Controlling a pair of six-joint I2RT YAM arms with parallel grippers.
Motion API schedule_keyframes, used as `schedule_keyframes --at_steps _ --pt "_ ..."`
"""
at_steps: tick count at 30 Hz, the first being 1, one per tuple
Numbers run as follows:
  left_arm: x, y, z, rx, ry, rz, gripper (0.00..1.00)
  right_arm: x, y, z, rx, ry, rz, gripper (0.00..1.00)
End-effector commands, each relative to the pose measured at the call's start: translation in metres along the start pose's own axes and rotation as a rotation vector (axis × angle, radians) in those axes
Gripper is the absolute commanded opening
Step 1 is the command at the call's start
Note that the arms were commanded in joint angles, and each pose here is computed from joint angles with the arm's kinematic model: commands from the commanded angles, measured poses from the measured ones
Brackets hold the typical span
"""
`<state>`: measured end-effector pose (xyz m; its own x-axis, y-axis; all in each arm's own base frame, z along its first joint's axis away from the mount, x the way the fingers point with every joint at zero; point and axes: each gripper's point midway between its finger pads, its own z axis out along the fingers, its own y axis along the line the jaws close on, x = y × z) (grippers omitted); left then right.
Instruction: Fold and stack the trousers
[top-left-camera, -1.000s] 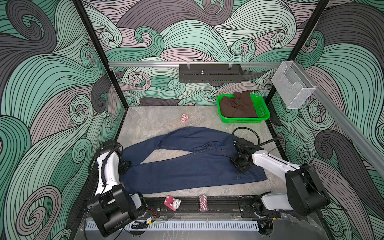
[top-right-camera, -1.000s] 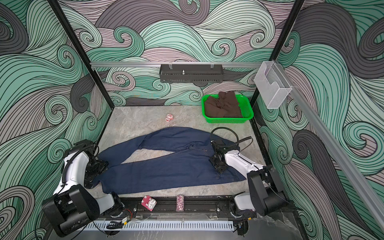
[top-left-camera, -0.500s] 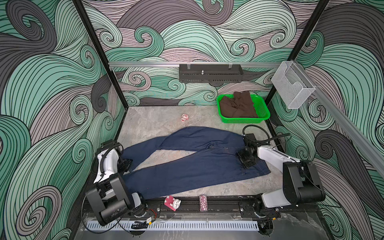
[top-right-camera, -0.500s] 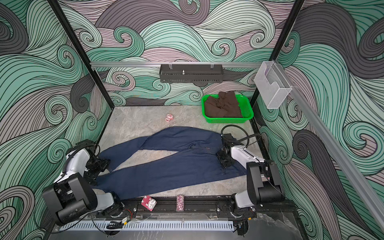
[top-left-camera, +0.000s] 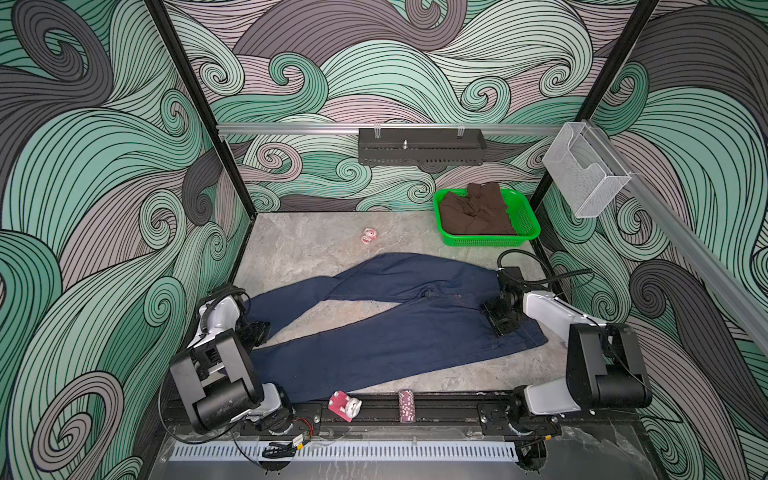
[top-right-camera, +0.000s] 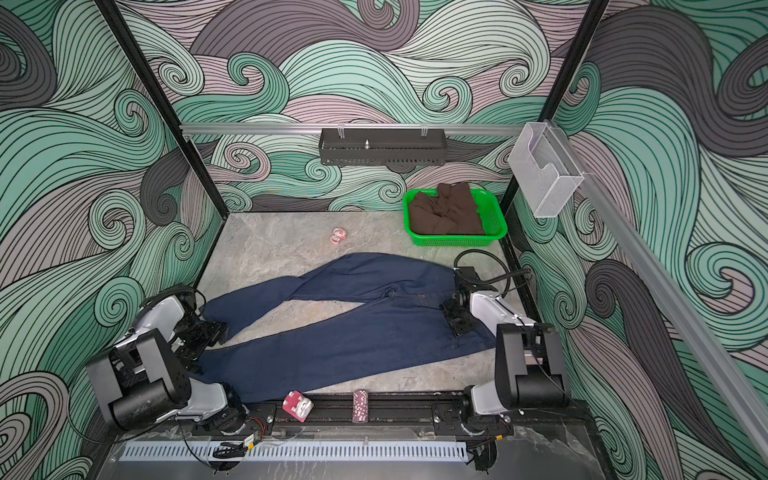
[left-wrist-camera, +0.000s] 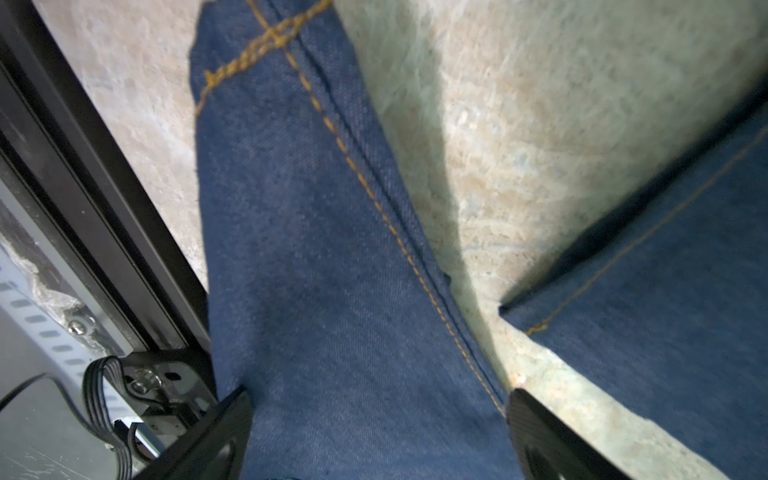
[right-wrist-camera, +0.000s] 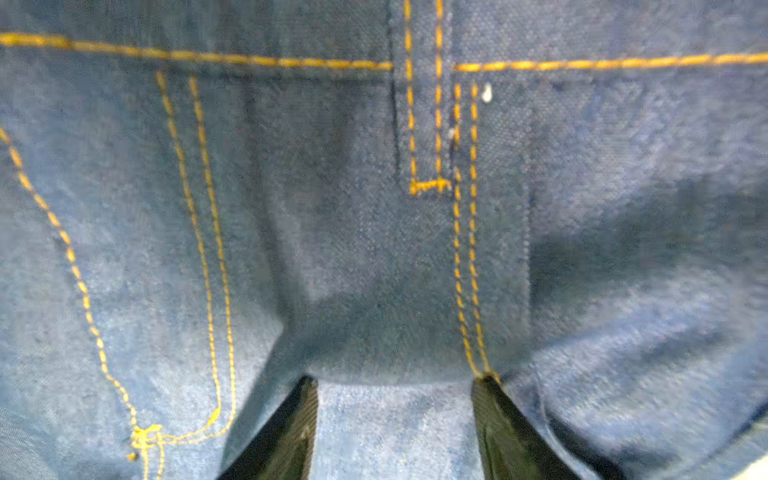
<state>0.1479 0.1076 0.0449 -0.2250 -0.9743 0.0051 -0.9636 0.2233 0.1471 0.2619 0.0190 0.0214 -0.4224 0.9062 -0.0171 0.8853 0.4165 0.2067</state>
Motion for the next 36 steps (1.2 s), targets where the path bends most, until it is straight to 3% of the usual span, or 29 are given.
schedule_keyframes --at_steps 1,7,12,15,22,36 --pt "-0.005 0.002 0.000 -0.021 -0.016 0.004 0.99 0.002 0.005 -0.020 -0.019 -0.008 -0.046 0.67" --pt "-0.025 -0.014 -0.041 0.088 -0.115 -0.016 0.99 0.015 0.019 -0.043 -0.078 -0.023 -0.131 0.68" --pt "-0.032 -0.046 -0.062 0.223 -0.109 -0.034 0.99 0.032 0.036 -0.044 -0.128 -0.003 -0.188 0.68" --pt "-0.024 -0.067 -0.057 0.254 -0.079 0.000 0.97 0.038 0.045 -0.045 -0.145 0.011 -0.213 0.67" --pt "0.003 -0.090 -0.022 0.194 -0.026 0.076 0.97 0.035 0.064 -0.056 -0.187 -0.006 -0.248 0.67" --pt "0.010 -0.071 0.026 0.014 -0.006 0.138 0.94 0.030 0.072 -0.059 -0.215 -0.008 -0.223 0.68"
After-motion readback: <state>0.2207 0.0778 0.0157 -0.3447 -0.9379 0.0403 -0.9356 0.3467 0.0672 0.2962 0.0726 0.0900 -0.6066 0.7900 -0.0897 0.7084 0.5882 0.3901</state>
